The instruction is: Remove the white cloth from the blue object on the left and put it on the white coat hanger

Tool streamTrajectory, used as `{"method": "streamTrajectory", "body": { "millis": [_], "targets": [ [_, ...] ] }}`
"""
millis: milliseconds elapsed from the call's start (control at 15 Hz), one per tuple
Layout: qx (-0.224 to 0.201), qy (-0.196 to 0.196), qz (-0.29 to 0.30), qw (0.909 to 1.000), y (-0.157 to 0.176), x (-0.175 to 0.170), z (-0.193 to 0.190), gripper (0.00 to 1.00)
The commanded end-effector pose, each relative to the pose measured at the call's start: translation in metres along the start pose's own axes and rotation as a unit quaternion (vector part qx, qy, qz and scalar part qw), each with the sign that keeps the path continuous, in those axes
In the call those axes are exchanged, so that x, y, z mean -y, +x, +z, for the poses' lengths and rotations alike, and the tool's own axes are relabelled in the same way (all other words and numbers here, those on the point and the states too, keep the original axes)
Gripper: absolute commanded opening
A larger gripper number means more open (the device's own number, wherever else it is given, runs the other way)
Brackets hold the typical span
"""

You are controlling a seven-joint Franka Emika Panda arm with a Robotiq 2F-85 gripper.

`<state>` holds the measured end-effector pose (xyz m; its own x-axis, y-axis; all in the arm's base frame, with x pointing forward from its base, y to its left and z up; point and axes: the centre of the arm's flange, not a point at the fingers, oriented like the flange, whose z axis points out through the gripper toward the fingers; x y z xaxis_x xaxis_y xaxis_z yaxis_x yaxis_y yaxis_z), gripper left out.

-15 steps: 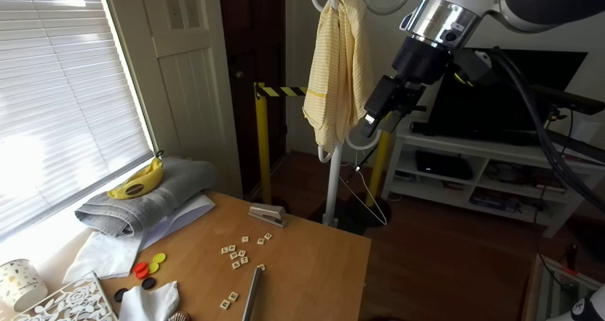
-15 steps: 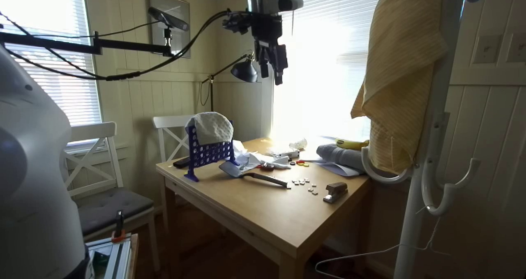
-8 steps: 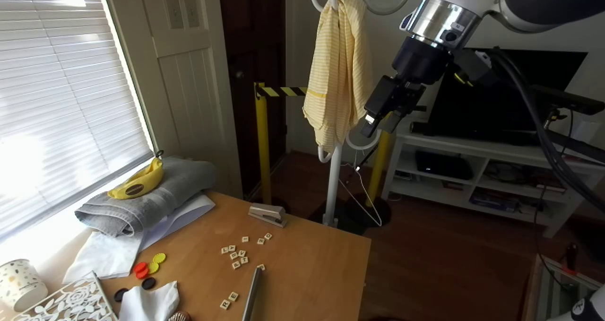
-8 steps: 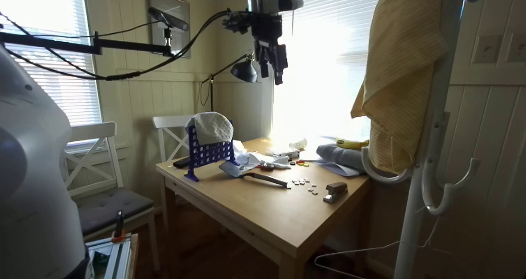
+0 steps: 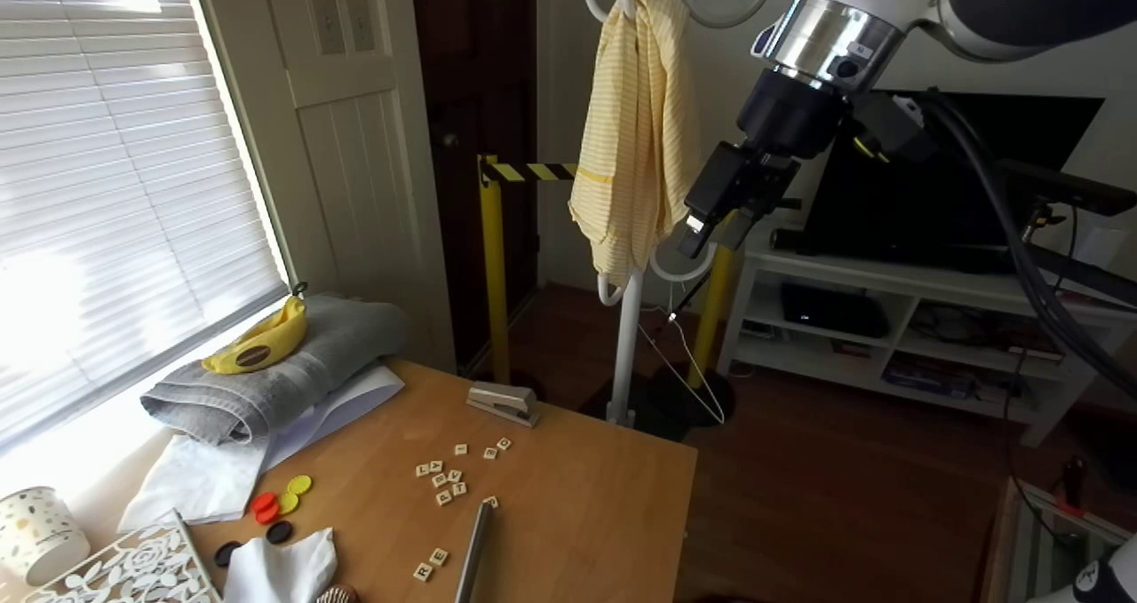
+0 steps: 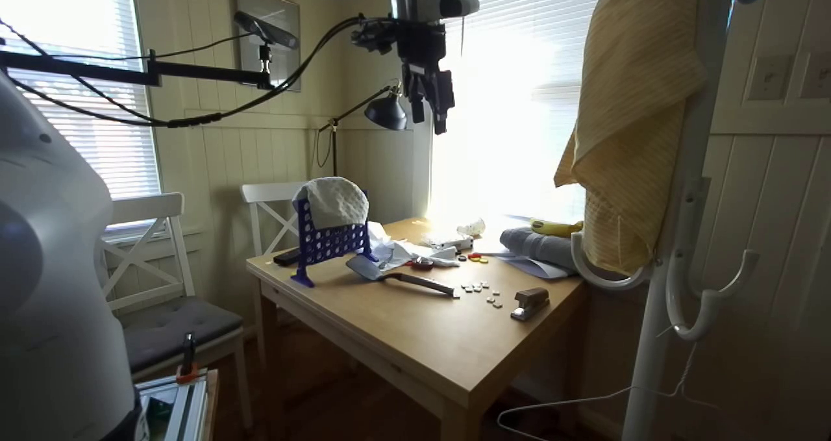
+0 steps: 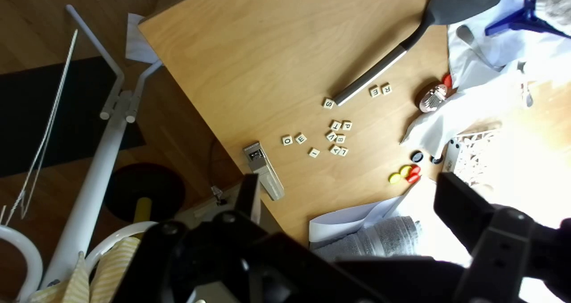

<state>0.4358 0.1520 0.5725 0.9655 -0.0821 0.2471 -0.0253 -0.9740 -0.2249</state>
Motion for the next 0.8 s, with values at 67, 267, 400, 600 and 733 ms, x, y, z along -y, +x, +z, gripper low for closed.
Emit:
{"method": "streamTrajectory", "body": {
  "millis": [67,267,400,600,733],
  "targets": [
    [0.0,0.0,0.0,1.0,0.0,0.0,0.0,1.0],
    [0.0,0.0,0.0,1.0,0.0,0.0,0.0,1.0],
    [-0.002,0.046,-0.069,0.9966,-0.003,0.01,0.012,1.0],
    [0.002,0.091,-0.125,0.9879,-0.012,0.042,0.045,1.0],
    [0.019,0.13,-0.154,0.9794,-0.023,0.064,0.072,1.0]
  ]
}}
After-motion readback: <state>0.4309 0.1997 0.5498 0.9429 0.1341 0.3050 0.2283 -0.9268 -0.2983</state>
